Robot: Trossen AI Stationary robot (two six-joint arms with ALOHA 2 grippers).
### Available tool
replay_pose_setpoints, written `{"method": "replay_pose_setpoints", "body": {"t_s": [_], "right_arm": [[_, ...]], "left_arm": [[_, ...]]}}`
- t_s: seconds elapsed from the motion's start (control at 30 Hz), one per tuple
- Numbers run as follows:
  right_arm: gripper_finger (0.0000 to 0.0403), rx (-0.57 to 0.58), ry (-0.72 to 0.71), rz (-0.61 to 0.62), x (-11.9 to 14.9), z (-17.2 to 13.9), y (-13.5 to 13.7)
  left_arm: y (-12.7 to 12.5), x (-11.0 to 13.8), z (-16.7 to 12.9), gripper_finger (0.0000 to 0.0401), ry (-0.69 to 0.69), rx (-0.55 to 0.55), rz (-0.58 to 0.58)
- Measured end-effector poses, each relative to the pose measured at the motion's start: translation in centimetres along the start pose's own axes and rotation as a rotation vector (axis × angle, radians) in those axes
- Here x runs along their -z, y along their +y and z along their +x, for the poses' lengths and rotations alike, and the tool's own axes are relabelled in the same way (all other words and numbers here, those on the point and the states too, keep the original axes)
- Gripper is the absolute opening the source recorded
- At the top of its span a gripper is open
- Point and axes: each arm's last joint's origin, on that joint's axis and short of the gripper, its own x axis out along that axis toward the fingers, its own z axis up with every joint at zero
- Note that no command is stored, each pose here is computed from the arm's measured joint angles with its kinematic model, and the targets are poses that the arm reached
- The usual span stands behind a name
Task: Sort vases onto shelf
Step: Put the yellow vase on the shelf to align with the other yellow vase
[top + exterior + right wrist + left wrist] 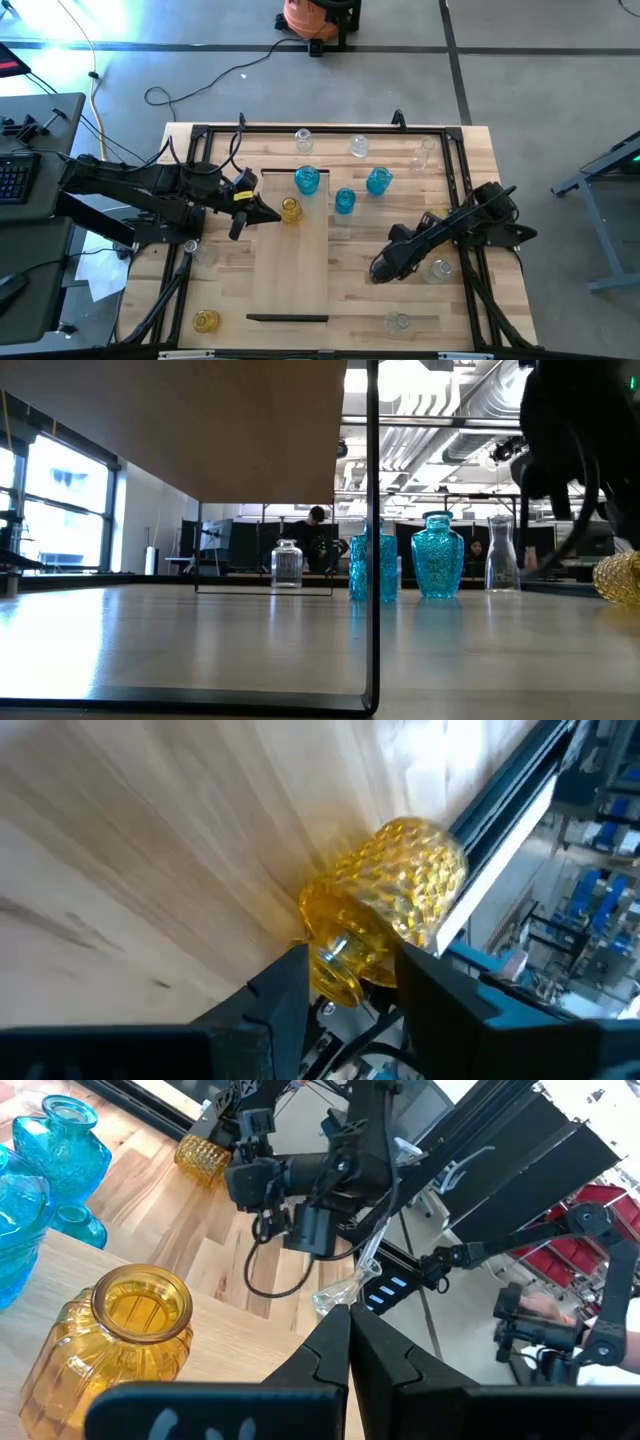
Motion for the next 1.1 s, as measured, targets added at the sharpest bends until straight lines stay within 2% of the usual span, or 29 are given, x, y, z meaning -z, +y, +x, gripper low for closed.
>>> {"method": "replay_pose_setpoints", "body": {"t_s": [0.13,0.57,0.87,1.1], "right_arm": [[0.014,-0.019,-0.049,-0.009,0.6,-0.9,0.4],[0.014,0.006,-0.004,0.055,4.1,0.0,1.7],[0.014,0.071,0.04,0.043,4.5,1.8,1.4],[0.014,0.101,-0.003,0.052,4.4,2.2,1.3]], "left_arm": [[0.0,0.0,0.0,0.0,0.0,0.0,0.0],[0.0,0.0,0.0,0.0,0.0,-0.001,0.002],[0.0,0.0,0.0,0.0,-0.001,-0.001,-0.001],[0.0,0.0,0.0,0.0,-0.001,-0.001,-0.009]]}}
